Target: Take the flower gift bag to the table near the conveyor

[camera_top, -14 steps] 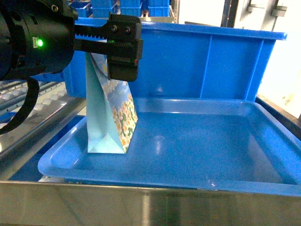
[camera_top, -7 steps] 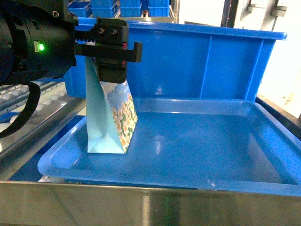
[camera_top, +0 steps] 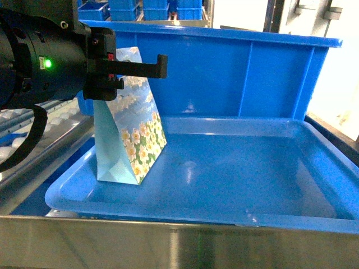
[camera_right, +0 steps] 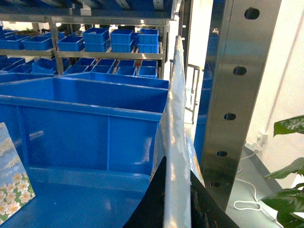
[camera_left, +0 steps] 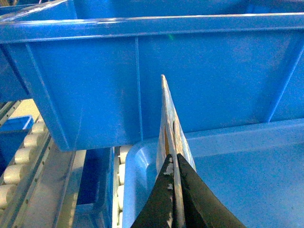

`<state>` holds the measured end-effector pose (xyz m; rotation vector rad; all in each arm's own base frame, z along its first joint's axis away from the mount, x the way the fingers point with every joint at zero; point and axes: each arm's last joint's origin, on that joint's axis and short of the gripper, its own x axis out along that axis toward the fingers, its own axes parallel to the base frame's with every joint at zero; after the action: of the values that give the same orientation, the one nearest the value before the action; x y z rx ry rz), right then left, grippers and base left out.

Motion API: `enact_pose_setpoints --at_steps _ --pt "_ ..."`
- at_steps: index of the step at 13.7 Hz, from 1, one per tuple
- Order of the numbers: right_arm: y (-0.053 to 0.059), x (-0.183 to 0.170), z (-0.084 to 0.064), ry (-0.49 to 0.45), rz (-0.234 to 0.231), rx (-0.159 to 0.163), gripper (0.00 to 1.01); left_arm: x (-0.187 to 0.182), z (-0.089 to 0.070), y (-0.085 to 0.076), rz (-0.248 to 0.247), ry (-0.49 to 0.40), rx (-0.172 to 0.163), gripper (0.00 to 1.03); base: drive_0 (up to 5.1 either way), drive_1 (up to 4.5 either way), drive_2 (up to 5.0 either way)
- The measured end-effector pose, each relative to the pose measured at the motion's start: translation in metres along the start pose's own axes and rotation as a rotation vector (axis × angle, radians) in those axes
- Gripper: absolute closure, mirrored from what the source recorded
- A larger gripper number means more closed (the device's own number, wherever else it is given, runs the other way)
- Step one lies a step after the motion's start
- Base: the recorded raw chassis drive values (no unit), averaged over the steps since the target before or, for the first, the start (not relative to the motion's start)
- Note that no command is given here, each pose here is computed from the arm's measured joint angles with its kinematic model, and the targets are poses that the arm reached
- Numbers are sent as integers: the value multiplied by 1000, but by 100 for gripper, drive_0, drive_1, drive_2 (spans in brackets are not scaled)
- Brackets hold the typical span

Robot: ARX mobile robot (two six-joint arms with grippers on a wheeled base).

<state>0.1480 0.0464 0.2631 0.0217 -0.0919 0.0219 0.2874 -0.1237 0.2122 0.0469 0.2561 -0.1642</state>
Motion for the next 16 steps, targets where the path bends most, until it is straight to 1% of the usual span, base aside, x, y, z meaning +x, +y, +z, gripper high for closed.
enact_pose_setpoints --at_steps 1,2,3,4,5,6,8,10,11,12,14,15,16 --pt "0 0 0 0 0 0 99 -1 -1 1 14 -15 3 101 0 0 0" --pt "0 0 0 0 0 0 99 -1 0 2 18 -27 10 101 0 0 0" --pt "0 0 0 0 0 0 99 -4 2 5 27 -57 14 101 0 0 0" --pt "0 0 0 0 0 0 99 -11 11 11 44 -120 31 101 0 0 0" --pt "0 0 0 0 0 0 99 -19 20 18 62 -183 42 101 0 0 0" --pt "0 0 0 0 0 0 99 -26 27 23 89 -236 49 101 0 0 0" --pt "0 0 0 0 0 0 99 -45 33 38 138 -302 66 101 0 0 0" --pt "0 0 0 0 0 0 99 -69 31 53 189 -339 82 101 0 0 0" --pt "0 0 0 0 0 0 99 -91 27 65 228 -367 87 101 0 0 0" --pt "0 0 0 0 0 0 99 -108 20 74 258 -376 84 101 0 0 0" --pt "0 0 0 0 0 0 99 -129 1 84 285 -345 90 101 0 0 0" --pt "0 0 0 0 0 0 99 -141 -6 83 271 -357 107 101 0 0 0" --pt "0 0 0 0 0 0 99 -151 -2 81 252 -416 122 101 0 0 0"
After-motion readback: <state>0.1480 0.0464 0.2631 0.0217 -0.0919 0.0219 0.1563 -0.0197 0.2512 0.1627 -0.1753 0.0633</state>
